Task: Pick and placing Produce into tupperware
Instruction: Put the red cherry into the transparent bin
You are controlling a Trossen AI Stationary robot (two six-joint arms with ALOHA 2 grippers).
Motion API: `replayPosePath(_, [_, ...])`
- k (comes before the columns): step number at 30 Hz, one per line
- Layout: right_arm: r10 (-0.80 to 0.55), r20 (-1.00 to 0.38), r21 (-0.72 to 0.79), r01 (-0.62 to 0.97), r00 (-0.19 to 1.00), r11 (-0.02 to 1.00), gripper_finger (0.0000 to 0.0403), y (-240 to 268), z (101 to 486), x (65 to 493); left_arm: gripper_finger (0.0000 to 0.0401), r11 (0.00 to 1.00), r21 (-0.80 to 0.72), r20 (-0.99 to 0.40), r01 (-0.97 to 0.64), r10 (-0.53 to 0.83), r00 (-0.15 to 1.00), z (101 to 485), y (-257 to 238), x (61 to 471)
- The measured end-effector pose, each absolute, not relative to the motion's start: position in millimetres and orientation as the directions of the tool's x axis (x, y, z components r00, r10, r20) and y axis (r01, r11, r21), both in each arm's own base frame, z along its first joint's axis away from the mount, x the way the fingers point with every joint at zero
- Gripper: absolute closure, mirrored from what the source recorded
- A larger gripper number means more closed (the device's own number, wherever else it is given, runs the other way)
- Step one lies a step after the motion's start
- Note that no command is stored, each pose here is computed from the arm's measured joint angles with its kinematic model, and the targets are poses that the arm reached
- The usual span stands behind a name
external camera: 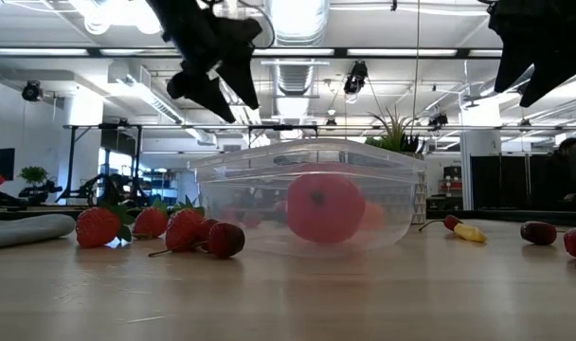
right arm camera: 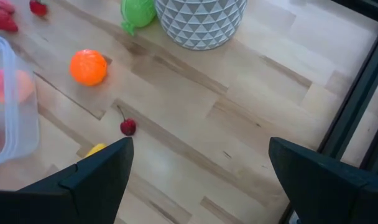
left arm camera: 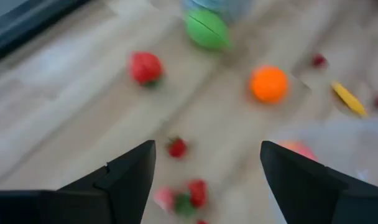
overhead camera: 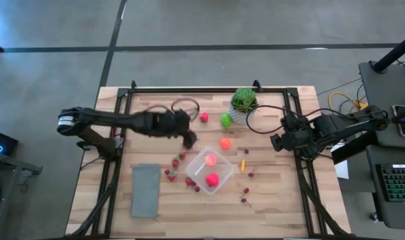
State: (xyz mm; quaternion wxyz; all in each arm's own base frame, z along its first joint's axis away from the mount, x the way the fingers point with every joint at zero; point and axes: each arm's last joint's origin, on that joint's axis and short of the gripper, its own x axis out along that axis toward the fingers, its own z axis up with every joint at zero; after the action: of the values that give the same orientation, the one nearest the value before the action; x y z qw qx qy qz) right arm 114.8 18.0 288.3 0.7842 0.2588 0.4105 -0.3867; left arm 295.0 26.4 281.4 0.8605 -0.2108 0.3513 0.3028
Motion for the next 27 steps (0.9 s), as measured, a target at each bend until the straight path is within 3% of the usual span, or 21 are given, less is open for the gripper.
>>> replayPosePath(8, [-0.366, -0.853, 0.122, 0.823, 0.373, 0.555, 0.0037, 15.7, 290.2, 110.2, 0.0127, 0.7, -0.247, -0.757, -0.67, 0.292, 0.584, 276.4, 83.1, 294.3])
replayPosePath(14, [-0.279, -0.881, 0.196, 0.831, 0.383, 0.521, 0.0037, 19.5, 277.6, 115.4, 0.0127, 0.718, -0.297, -0.691, -0.63, 0.293, 0.66, 286.7, 82.5, 297.9])
replayPosePath(23, [-0.22, -0.857, 0.33, 0.823, 0.467, 0.462, 0.0037, 28.2, 224.3, 161.7, 0.0127, 0.754, -0.282, -0.679, -0.593, 0.279, 0.679, 296.4, 76.3, 289.3])
replayPosePath(27, [-0.212, -0.871, 0.268, 0.789, 0.444, 0.553, 0.0037, 33.0, 208.9, 180.8, 0.0127, 0.799, -0.231, -0.719, -0.555, 0.244, 0.651, 297.6, 72.7, 279.6])
